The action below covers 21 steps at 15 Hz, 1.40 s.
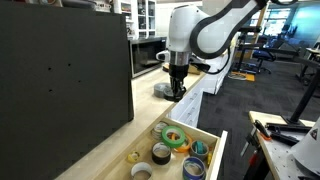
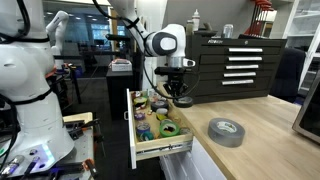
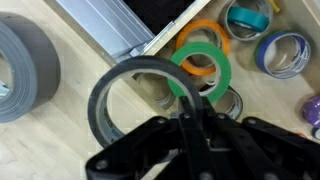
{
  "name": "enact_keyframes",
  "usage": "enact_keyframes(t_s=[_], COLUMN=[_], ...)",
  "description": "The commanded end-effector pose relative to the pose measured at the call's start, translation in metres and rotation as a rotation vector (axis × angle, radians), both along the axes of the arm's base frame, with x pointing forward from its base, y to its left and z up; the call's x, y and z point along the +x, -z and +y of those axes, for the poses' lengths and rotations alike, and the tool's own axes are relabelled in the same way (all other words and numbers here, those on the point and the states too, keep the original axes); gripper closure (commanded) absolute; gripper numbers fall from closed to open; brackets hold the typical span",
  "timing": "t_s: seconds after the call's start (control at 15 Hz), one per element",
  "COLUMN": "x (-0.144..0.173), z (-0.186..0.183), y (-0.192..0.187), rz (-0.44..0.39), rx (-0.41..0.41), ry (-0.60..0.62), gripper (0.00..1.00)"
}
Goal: Pick the black masking tape and put it in the drawer
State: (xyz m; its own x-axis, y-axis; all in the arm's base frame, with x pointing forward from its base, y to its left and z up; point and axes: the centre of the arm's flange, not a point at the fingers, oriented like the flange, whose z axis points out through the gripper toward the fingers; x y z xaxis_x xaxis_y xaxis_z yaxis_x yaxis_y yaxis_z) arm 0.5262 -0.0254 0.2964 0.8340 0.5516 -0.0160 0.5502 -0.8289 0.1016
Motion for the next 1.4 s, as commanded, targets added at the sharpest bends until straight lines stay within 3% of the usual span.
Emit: enact_keyframes(t_s=[0.0,0.47,1.33], x=[-0.045,-0.076,-0.059], z=[0.016,0.046,0.056], y=[0.004,0.044,0.105], rz=[0.021,0.114,0.140], rx=[-0.013,-0.002,0.060], ry=[0.027,0.005,0.038], gripper=[0.97,0.97,0.96])
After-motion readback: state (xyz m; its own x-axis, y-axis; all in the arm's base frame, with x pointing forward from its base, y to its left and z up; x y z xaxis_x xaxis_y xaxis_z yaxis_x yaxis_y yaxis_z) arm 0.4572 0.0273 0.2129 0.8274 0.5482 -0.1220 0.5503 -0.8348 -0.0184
